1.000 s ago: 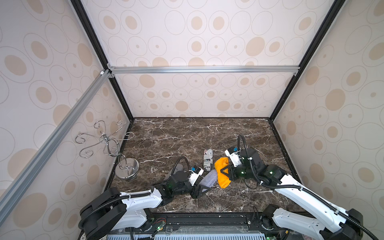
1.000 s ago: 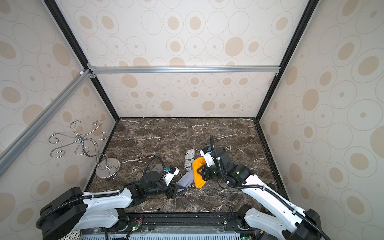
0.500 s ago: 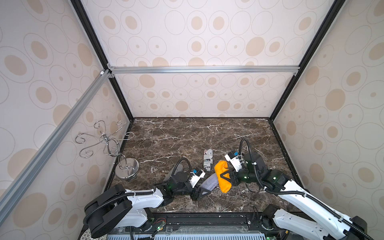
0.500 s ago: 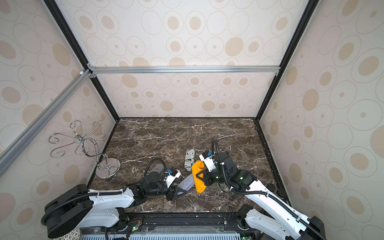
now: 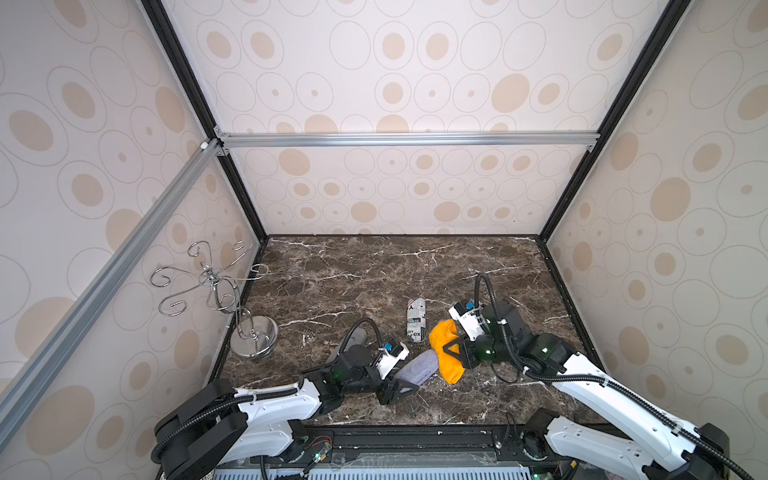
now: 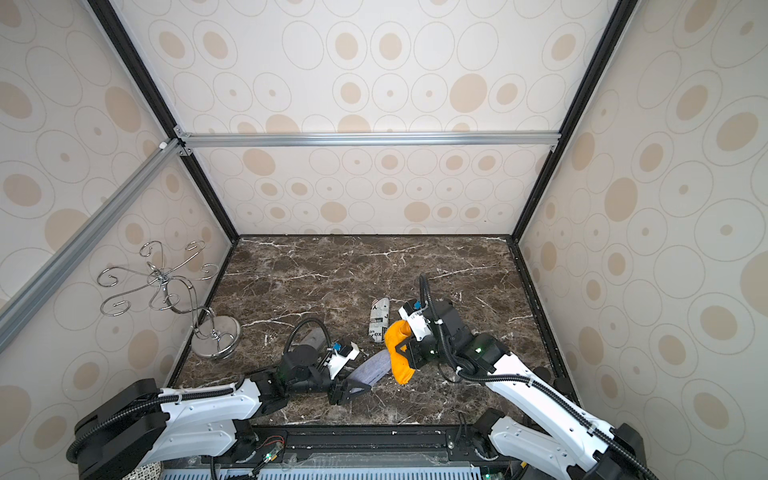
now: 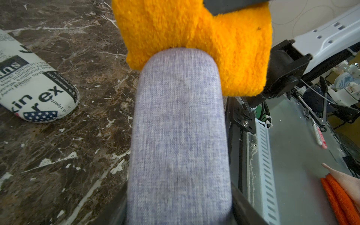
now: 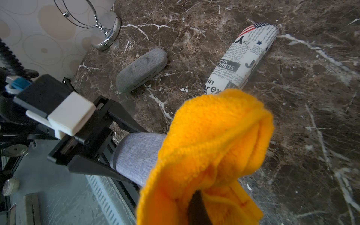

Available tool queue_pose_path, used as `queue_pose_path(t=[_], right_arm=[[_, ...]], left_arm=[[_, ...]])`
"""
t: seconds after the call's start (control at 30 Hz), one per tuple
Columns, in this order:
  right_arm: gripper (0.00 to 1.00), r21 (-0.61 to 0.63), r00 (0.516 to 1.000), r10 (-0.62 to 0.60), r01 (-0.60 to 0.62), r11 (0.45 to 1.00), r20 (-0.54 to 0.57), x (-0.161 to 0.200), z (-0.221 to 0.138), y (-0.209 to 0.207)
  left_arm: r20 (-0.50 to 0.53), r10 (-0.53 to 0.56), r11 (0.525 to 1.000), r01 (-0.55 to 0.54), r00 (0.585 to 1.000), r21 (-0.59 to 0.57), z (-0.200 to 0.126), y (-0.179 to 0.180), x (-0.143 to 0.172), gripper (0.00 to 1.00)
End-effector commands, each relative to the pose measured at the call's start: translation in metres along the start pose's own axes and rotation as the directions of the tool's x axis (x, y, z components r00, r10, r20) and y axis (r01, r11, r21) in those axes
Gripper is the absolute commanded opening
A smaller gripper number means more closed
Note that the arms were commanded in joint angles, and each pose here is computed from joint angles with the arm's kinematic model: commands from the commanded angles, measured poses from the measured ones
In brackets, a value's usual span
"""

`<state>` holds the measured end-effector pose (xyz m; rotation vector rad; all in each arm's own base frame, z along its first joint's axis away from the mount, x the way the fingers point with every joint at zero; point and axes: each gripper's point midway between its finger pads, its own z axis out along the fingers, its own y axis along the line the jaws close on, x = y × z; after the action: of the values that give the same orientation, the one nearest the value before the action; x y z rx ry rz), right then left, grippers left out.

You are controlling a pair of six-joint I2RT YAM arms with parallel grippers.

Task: Wipe the eyeglass case
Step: Wipe the dirt from the eyeglass case.

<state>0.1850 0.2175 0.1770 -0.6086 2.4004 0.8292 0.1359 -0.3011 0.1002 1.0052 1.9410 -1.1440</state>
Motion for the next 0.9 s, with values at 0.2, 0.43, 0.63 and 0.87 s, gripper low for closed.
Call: queue_pose_path(t=[0.2,0.43,0.63,0.87], right_arm=[[0.00,0.003,0.999,0.005,-0.005,1.000,-0.034,0.011,-0.004,0.000],[0.00,0.056,0.998,0.009,-0.005,0.998,-0.058,-0.008,0.023,-0.011],[0.00,0.068,0.992,0.023,-0.014,0.998,-0.125,0.008,0.017,-0.012],[0.00,0.042,0.989,0.057,-0.051,0.998,-0.139,0.037,-0.019,-0.003]], left_arm=[[0.103,0.098,0.992,-0.105,0.990,0.067,-0.001,-0.016,-0.030,0.49],[0.095,0.114,0.985,-0.125,0.989,0.120,-0.003,-0.026,-0.027,0.49],[0.089,0.097,0.995,-0.099,0.991,0.020,-0.001,-0.008,-0.028,0.48],[0.067,0.093,0.994,-0.089,0.993,-0.062,0.003,0.008,-0.031,0.47]])
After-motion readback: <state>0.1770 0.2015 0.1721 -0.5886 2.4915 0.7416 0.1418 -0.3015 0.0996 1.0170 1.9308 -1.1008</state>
